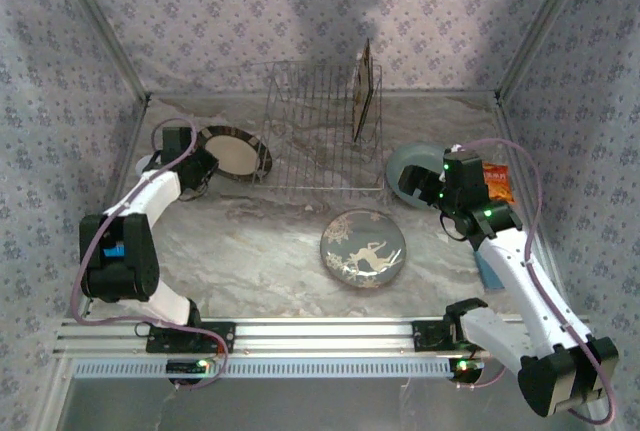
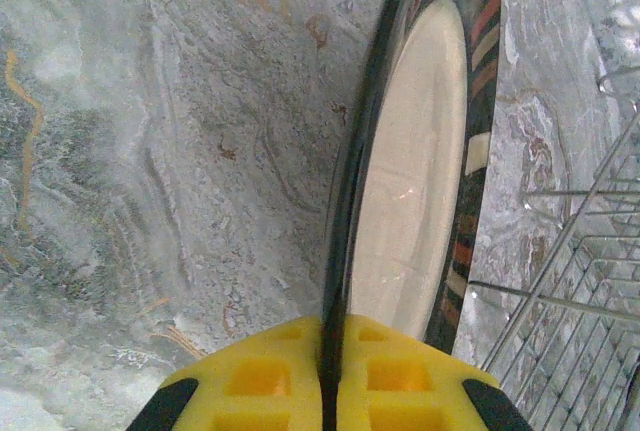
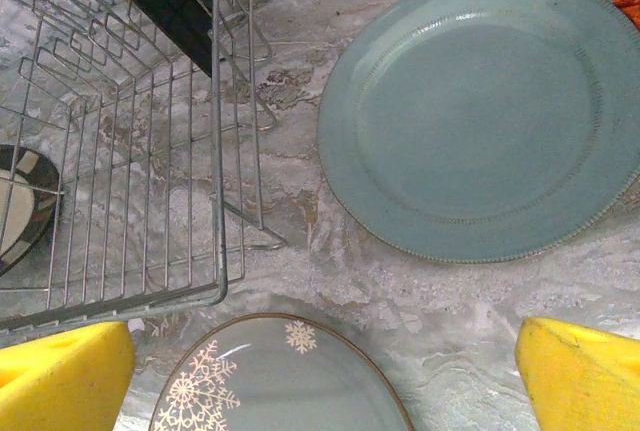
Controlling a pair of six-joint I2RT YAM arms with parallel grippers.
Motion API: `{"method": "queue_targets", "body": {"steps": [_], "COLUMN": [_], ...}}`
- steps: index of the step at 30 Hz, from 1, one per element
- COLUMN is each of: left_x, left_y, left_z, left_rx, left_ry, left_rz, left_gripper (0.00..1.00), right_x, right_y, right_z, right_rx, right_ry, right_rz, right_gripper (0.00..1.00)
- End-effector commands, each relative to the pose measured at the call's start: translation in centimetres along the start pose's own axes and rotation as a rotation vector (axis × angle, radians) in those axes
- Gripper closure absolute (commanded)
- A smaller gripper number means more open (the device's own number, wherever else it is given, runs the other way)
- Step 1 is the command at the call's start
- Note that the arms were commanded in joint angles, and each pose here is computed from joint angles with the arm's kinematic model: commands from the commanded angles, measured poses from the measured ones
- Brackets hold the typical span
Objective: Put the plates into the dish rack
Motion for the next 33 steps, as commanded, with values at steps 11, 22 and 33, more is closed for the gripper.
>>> {"method": "queue_targets", "body": {"steps": [11,22,33], "left_x": [2.3,4.2,5.2], "left_y": [-3.7,-3.1,-4.5], "left_z": [4.3,6.9,9.9], "left_rx": [-0.119,-0.112,-0.137], "left_ry": [-0.032,-0.086,-0.129], "left_rz": [-0.276,-0.274,-0.273], "left_gripper": [1.0,1.0,1.0], "right_x": [0.3,0.6,1.2], "right_y": [-0.7,-0.7,-0.3], "right_z": [0.4,0.3,0.1], "right_rx": [-0.001,0.007,0.024], "right_ry": [-0.01,-0.008,-0.011], "right_rz": [-0.005,-0.01,0.0], "right_gripper": [0.0,0.0,0.0]}}
Point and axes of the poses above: each hand's point on the last joint's axis, 136 mm out from that joint toward the fingers, its own z axis back along the fingers, its own y axis along the line the jaws close on, x = y × z, the point moved 2 cm from there along z, back along the fingers, and after that the axes turned 8 degrees about z, right-handed, at the moved point
